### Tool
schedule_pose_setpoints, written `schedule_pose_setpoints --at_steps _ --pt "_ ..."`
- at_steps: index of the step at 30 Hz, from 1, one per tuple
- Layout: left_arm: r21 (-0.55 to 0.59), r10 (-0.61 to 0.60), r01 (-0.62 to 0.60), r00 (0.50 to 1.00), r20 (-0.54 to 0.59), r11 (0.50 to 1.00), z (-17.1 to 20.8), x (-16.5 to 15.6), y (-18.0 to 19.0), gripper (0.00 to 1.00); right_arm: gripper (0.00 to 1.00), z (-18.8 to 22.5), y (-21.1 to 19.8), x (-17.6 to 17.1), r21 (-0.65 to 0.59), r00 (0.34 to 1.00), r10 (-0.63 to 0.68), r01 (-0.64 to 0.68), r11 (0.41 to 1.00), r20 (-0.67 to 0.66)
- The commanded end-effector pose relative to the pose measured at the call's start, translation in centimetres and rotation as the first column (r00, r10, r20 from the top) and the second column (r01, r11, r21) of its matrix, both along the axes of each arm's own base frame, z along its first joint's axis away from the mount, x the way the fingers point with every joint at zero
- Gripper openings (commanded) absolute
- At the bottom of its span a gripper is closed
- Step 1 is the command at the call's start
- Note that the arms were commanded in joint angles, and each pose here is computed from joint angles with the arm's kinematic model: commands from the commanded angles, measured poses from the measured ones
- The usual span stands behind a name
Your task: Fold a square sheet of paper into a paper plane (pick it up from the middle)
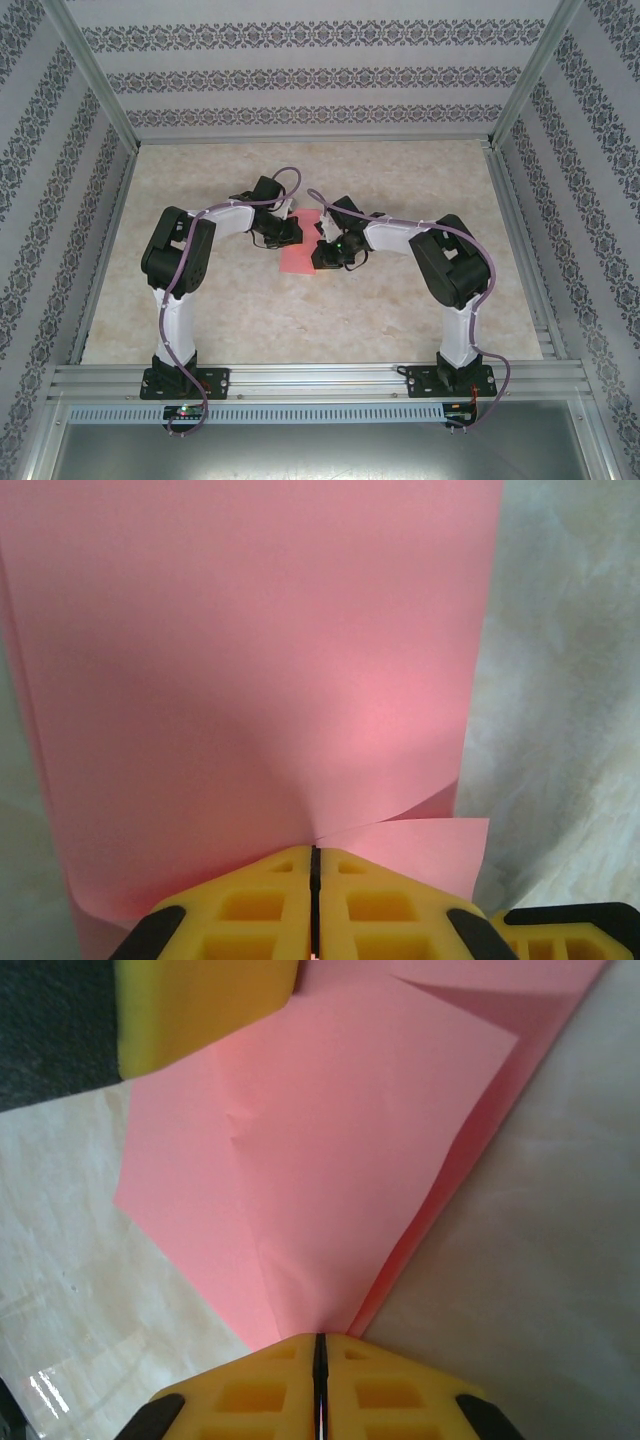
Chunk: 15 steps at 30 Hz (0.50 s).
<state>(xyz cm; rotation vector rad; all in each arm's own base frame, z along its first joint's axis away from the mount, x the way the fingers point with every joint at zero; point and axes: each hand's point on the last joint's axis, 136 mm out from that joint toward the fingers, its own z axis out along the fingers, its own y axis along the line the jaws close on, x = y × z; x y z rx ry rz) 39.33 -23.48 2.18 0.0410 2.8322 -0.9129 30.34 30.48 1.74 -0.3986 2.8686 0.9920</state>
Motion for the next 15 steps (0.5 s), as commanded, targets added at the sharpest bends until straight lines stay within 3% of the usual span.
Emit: schedule_pose_setpoints --at_steps 1,10,15 --pt "-0.019 0.021 -0.021 1.0 -0.013 1.0 0.6 0.4 0.4 0.12 0.1 -0.8 -0.7 0.6 -0.034 1.0 -0.002 0.002 0.999 0.001" --pt "-0.094 0.021 -0.018 0.999 0.028 0.995 4.1 0.6 -0.4 0.13 0.1 -1.8 -1.5 0.2 -0.09 1.0 0.007 -0.007 0.996 -0.008" --pt "-0.162 -0.014 0.012 1.0 -0.011 0.987 3.9 -0.1 -1.7 0.12 0.09 -1.9 -1.6 0.3 -0.095 1.0 0.009 -0.009 0.995 -0.004"
